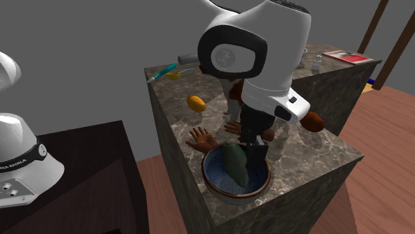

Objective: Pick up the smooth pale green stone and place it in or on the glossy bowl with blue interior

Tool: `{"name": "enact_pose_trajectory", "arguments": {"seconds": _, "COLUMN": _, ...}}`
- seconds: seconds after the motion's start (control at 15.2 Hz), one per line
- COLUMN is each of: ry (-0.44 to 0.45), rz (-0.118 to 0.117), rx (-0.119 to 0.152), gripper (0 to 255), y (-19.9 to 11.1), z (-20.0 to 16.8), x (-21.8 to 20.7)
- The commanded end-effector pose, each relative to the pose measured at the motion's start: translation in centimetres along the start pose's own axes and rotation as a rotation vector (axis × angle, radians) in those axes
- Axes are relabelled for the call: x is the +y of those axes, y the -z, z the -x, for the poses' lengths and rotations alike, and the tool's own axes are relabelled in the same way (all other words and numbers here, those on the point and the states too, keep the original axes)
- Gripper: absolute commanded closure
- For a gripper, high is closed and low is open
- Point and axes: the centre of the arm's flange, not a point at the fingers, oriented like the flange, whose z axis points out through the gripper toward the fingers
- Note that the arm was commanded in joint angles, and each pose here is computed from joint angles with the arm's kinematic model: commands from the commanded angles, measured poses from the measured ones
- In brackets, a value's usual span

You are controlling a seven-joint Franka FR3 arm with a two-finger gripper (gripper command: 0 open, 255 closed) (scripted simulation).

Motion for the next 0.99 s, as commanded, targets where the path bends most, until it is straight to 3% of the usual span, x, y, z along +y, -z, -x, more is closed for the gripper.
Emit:
{"name": "enact_pose_trajectory", "arguments": {"seconds": 0.0, "ry": 0.0, "rz": 0.0, "rx": -0.001, "gripper": 0, "y": -0.1, "z": 0.0, "x": 0.0}}
{"name": "enact_pose_trajectory", "arguments": {"seconds": 0.13, "ry": 0.0, "rz": 0.0, "rx": -0.001, "gripper": 0, "y": -0.2, "z": 0.0, "x": -0.1}}
{"name": "enact_pose_trajectory", "arguments": {"seconds": 0.4, "ry": 0.0, "rz": 0.0, "rx": -0.001, "gripper": 0, "y": 4.8, "z": 0.0, "x": -0.1}}
{"name": "enact_pose_trajectory", "arguments": {"seconds": 0.92, "ry": 0.0, "rz": 0.0, "rx": -0.001, "gripper": 0, "y": 4.8, "z": 0.0, "x": -0.1}}
